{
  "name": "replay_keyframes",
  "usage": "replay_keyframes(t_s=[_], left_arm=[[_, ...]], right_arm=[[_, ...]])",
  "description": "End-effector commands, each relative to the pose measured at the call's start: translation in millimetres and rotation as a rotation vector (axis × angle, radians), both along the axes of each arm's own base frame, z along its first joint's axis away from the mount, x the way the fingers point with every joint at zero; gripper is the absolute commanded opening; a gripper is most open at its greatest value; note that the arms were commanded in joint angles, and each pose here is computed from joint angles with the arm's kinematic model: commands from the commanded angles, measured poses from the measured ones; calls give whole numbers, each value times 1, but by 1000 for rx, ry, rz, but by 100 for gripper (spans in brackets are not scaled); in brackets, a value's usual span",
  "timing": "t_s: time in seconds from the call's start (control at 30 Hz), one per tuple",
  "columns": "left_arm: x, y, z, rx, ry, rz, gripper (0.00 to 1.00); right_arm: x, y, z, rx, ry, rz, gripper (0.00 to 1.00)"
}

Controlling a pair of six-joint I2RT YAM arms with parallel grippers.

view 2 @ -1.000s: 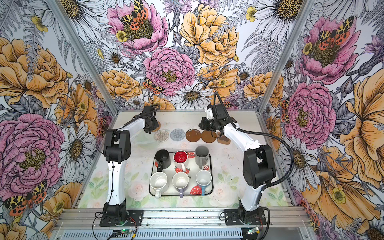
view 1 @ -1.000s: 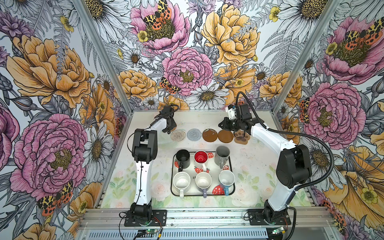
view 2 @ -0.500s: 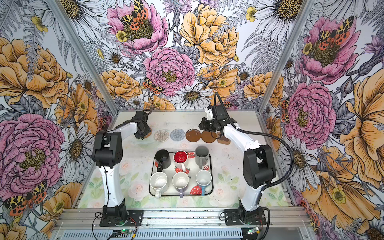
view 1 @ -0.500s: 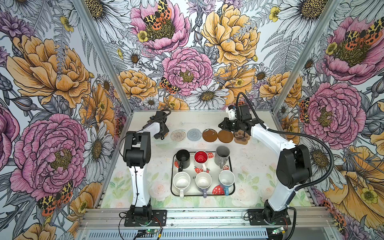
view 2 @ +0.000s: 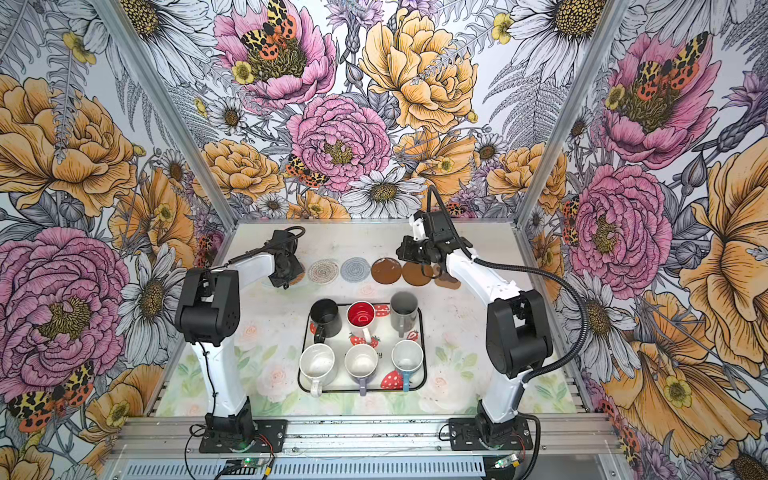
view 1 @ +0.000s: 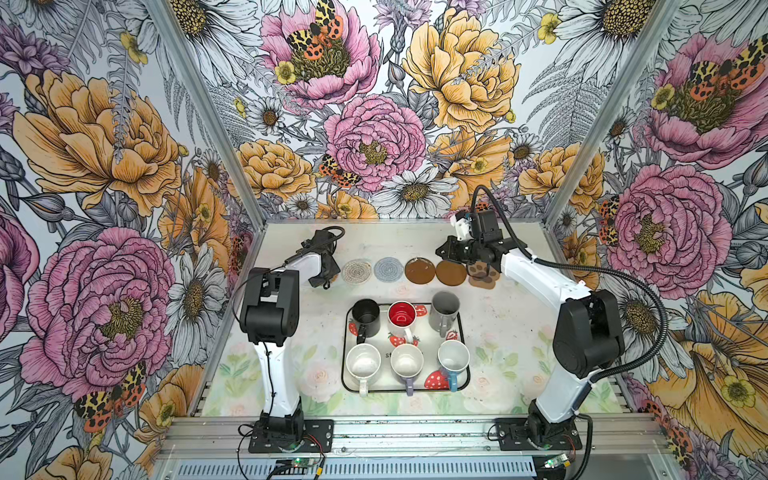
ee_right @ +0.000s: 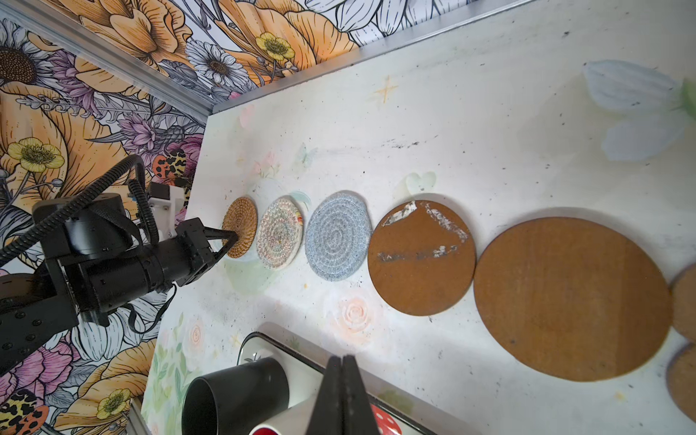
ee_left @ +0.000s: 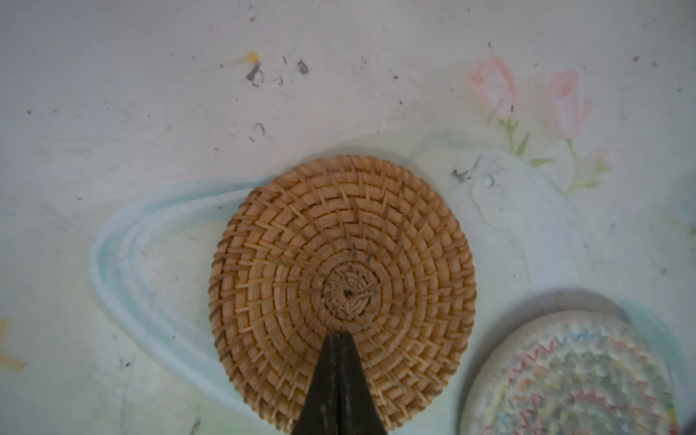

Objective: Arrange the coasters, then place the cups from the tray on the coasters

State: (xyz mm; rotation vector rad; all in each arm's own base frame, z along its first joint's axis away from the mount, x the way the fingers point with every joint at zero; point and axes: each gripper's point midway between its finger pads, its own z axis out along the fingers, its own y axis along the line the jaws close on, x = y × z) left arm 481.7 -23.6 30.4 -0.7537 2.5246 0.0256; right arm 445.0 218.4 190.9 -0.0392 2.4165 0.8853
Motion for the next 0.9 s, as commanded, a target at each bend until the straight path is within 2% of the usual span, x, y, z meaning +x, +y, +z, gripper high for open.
replay_keyframes(t_s=[0.0, 0.87], left_arm=[[-4, -12, -6, -18, 19, -30, 0], [16, -21, -12, -27, 15, -67, 0]], right_arm=[[-4, 3, 19, 19, -44, 1, 0], [-7, 2, 10, 12, -27, 0, 0]])
